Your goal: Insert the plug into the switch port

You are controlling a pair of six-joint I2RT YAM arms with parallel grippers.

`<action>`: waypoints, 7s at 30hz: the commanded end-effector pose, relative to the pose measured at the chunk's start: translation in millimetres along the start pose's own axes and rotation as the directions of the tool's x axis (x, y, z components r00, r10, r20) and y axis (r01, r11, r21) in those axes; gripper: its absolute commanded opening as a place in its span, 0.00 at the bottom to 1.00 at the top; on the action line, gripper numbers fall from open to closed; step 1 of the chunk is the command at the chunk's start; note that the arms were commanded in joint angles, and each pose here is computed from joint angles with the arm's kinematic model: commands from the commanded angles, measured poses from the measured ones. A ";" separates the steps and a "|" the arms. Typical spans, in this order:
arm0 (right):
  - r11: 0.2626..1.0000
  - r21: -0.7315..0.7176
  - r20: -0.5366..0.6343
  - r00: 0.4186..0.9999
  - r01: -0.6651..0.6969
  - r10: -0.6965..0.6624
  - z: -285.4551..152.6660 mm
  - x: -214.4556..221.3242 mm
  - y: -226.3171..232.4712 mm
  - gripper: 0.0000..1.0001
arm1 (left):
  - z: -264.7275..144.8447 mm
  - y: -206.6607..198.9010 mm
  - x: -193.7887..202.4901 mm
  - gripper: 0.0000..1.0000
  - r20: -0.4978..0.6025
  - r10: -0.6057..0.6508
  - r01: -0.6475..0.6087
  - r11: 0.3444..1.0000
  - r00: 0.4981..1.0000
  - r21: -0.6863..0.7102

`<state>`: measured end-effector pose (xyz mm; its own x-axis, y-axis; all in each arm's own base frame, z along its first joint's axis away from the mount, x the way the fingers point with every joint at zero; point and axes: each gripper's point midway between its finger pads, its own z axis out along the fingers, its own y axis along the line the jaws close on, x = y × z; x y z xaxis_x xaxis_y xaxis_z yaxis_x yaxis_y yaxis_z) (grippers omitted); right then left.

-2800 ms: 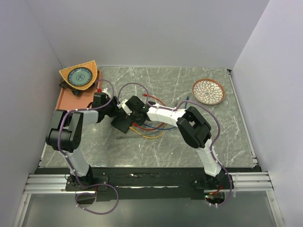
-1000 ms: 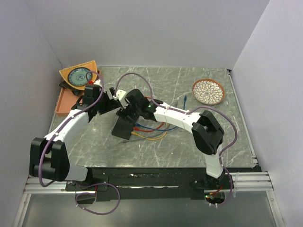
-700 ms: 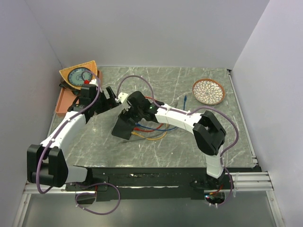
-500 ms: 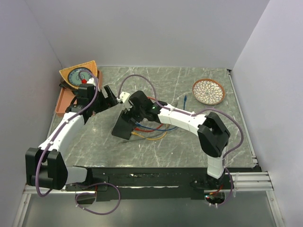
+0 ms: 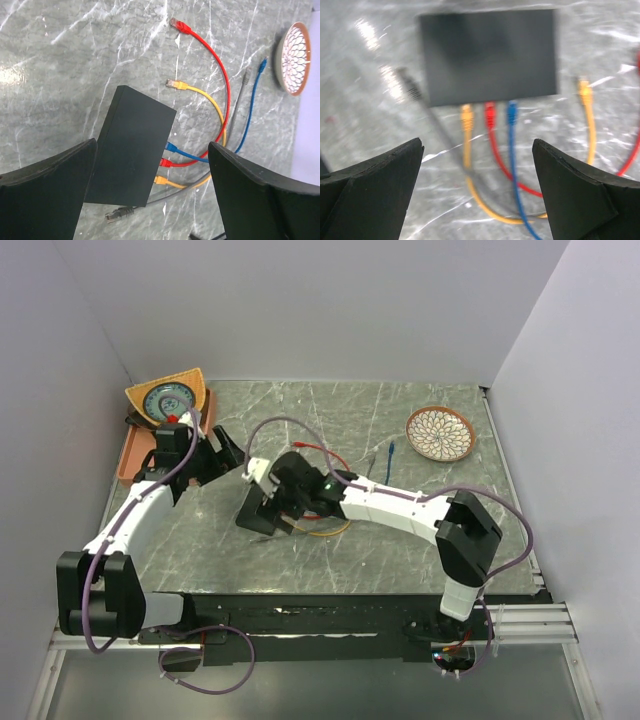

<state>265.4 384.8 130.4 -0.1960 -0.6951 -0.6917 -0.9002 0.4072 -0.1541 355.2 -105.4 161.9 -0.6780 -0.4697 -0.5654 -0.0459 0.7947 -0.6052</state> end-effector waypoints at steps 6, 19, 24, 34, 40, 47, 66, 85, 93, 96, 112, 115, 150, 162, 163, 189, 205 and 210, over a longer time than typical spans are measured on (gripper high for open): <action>0.991 -0.031 -0.051 0.990 0.130 -0.131 17.3 11.4 49.4 0.82 | -1.8 -3.0 -5.8 0.98 -0.002 -0.032 0.033 0.997 0.999 0.075; 0.987 -0.018 -0.135 0.977 0.162 -0.163 57.4 36.7 53.1 0.69 | -1.9 2.2 -1.7 0.98 -0.010 -0.042 0.043 0.996 0.999 0.077; 0.985 -0.037 -0.164 0.971 0.170 -0.173 66.9 47.2 57.9 0.55 | -2.0 4.6 -1.1 0.99 -0.004 -0.050 0.051 0.996 0.999 0.069; 0.982 -0.060 -0.205 0.961 0.180 -0.188 72.3 59.4 59.6 0.07 | -3.5 6.6 -1.4 0.99 -0.002 -0.049 0.049 0.997 0.999 0.062; 0.981 -0.051 -0.108 0.976 0.185 -0.189 39.7 21.6 54.7 0.00 | -2.2 7.0 0.3 0.99 -0.008 -0.053 0.053 0.996 0.999 0.068; 0.978 -0.090 0.110 0.977 0.190 -0.180 -32.0 -47.8 55.9 0.00 | -1.2 8.4 2.6 0.99 -0.010 -0.058 0.059 0.996 0.998 0.068; 0.968 -0.230 0.705 0.703 0.102 0.093 -278.3 -138.4 0.2 0.00 | -1.7 5.0 2.1 0.99 -0.010 -0.061 0.062 0.994 0.998 0.085; 0.989 -0.143 0.615 0.781 -0.026 0.109 -259.5 -104.4 -44.6 0.00 | -6.9 -20.8 0.3 0.99 -0.002 -0.044 0.043 0.971 0.999 0.235; 0.906 -0.390 0.381 0.867 -0.166 0.323 -130.0 -58.9 -31.9 0.00 | -26.3 -49.8 7.0 0.94 0.032 -0.014 0.000 0.908 0.999 0.420; 0.874 -0.447 0.342 0.866 -0.192 0.365 -108.4 -52.9 -26.1 0.00 | -40.0 -63.2 4.0 0.90 0.075 0.004 -0.039 0.877 0.997 0.479; 0.806 -0.560 0.305 0.858 -0.188 0.412 -103.6 -61.3 -14.3 0.00 | -94.1 -111.3 3.6 0.79 0.192 0.054 -0.174 0.706 0.980 0.687; 0.808 -0.559 0.311 0.857 -0.184 0.411 -106.3 -62.9 -13.8 0.00 | -101.6 -120.8 8.5 0.78 0.193 0.083 -0.199 0.666 0.978 0.719; 0.632 -0.763 0.266 0.826 -0.135 0.497 -123.4 -71.4 -5.7 0.00 | -113.6 -176.3 31.4 0.37 0.217 0.216 -0.301 0.532 0.952 0.792; 0.711 -0.679 0.286 0.826 -0.182 0.485 -127.6 -72.5 -16.0 0.21 | -106.5 -175.5 15.7 0.01 0.203 0.144 -0.248 0.619 0.968 0.745; 0.733 -0.651 0.295 0.824 -0.196 0.483 -126.9 -73.0 -20.0 0.31 | -105.6 -175.8 12.2 0.01 0.206 0.135 -0.244 0.631 0.969 0.736; 0.939 0.216 0.303 0.933 -0.268 0.196 -77.9 -102.7 -78.3 0.83 | -50.9 -133.5 -5.7 0.01 0.026 -0.114 0.092 0.900 0.993 0.425; 0.954 0.147 0.352 0.915 -0.262 0.197 -77.2 -116.4 -65.4 0.64 | -46.8 -131.1 -0.7 0.01 0.007 -0.106 0.093 0.902 0.994 0.421; 0.958 0.118 0.344 0.915 -0.263 0.209 -72.8 -119.0 -59.7 0.60 | -46.7 -130.9 -0.8 0.01 0.006 -0.103 0.091 0.902 0.995 0.421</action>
<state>317.6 389.5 231.5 -0.2856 -0.4316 -0.8557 -0.7520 0.6544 -0.0791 325.3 -188.5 255.5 -0.6733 -0.5472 -0.4972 0.1841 0.5271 -0.8296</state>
